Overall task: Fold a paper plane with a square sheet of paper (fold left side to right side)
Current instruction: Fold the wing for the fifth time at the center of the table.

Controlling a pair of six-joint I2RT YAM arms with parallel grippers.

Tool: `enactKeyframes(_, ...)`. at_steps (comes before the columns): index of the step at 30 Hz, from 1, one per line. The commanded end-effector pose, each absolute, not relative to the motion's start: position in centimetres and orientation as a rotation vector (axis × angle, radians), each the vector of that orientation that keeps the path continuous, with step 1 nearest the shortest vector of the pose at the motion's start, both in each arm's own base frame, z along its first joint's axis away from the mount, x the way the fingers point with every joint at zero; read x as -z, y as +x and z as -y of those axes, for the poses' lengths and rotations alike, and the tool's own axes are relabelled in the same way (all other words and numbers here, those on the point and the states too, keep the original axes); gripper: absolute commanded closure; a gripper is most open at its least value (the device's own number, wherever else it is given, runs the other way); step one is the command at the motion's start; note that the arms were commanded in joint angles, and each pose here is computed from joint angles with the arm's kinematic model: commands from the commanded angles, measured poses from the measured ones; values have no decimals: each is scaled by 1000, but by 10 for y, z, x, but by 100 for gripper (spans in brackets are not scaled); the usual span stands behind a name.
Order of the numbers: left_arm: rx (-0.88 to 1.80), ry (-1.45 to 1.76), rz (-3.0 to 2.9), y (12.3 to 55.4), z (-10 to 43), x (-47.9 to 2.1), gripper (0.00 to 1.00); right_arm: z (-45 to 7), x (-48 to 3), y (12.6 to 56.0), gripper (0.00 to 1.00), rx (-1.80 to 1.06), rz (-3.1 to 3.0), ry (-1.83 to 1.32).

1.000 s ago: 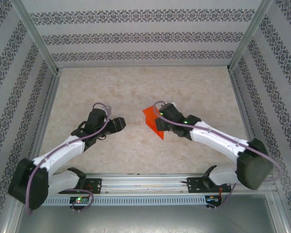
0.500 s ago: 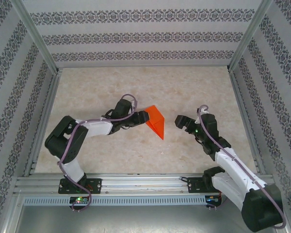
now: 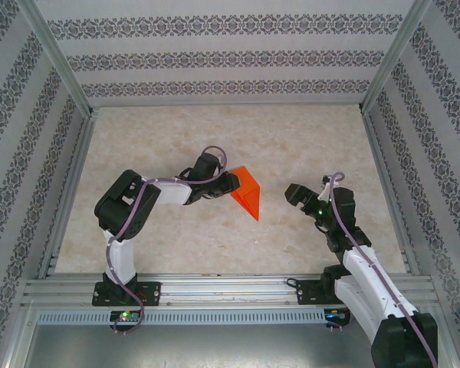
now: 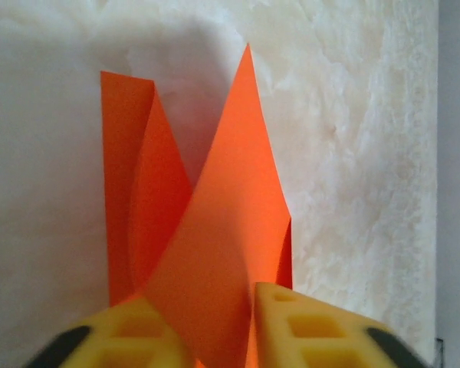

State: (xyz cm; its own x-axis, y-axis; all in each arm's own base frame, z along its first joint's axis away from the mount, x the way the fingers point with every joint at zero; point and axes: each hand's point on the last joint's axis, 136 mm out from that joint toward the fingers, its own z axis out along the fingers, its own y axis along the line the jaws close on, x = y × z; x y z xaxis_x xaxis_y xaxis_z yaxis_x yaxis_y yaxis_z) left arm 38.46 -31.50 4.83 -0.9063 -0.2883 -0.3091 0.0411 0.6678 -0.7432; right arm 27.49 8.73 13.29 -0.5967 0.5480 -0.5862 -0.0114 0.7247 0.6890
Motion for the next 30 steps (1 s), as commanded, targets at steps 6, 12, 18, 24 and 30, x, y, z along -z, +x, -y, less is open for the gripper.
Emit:
enactKeyframes(6,1243,73,-2311,365,315,-98,100,-107,-138,273,6,-956,-2091,257)
enactKeyframes(12,1356,321,-2183,321,299,-130,100,-135,-145,268,6,-1126,-2083,73)
enactKeyframes(18,1505,494,-2025,281,291,-159,100,-173,-149,254,4,-1306,-2075,-211)
enactKeyframes(24,1604,543,-1990,265,291,-164,100,-214,-151,242,2,-1419,-2069,-457)
enactKeyframes(30,1667,538,-2003,260,294,-156,100,-237,-146,244,16,-1522,-2095,-544)
